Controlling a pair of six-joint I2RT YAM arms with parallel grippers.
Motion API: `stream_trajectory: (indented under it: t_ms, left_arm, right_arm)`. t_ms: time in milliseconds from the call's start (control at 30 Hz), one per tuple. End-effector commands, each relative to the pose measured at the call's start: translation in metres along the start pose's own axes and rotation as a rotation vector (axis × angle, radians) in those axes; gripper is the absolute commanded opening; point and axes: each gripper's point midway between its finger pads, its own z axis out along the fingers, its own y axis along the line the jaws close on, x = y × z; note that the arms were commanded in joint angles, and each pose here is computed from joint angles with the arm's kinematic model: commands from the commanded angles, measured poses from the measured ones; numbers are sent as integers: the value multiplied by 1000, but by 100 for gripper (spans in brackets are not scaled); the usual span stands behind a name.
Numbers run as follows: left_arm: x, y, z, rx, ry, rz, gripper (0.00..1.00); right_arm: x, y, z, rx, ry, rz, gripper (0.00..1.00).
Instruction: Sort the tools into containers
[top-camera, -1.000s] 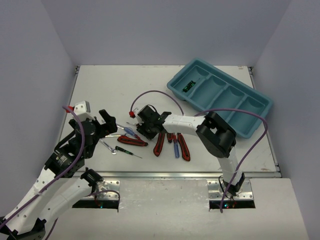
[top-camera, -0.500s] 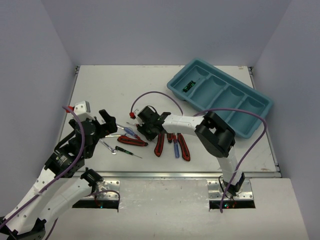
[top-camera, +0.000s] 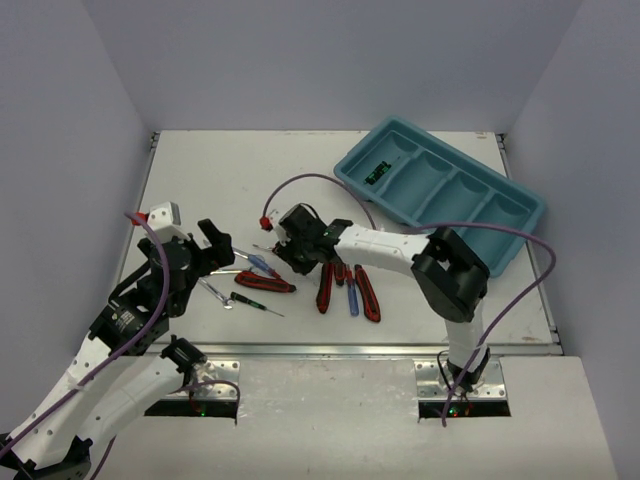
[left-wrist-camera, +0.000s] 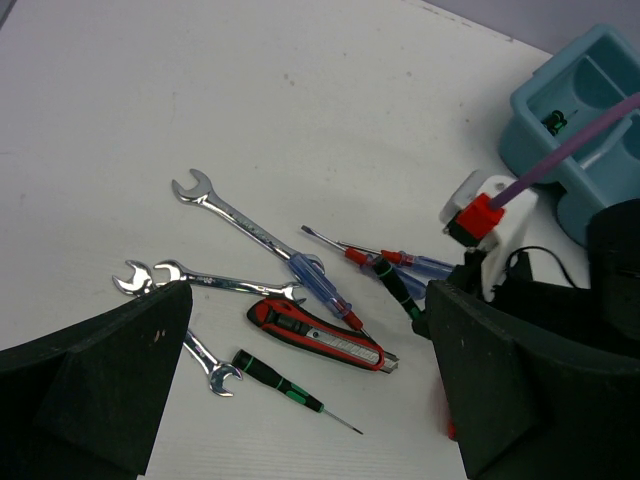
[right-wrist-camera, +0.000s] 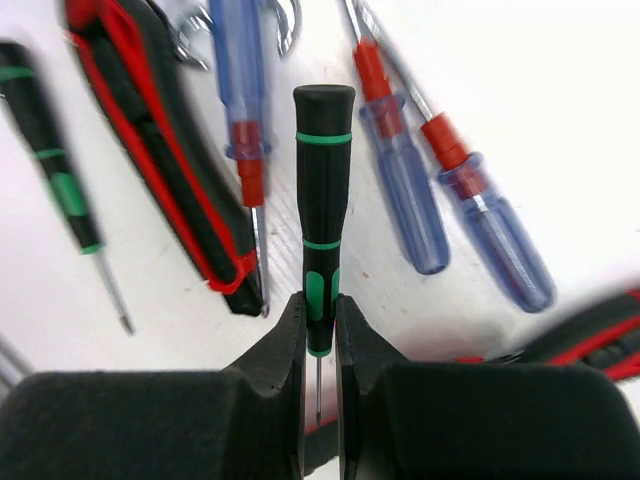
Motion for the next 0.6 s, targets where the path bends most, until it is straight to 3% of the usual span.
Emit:
stream_trajectory:
  t_ms: [0,133,400,567]
  left_arm:
    - [-8,-4,1,13,-33,-18,100]
    - [-9,-3,0,12,-35,-21,100]
    - [-8,-3,2,5,-32,-18,100]
    - [-8,-2,1,5,-34,-21,100]
  right_arm:
    - [-71,-6,-62,12,-230,-31,0]
    - [-95,-53,-98,68,-322,126,0]
    - [-102,-231,-141,239,-506,752,0]
    - [-91,-321,-151,399,-568,1016,0]
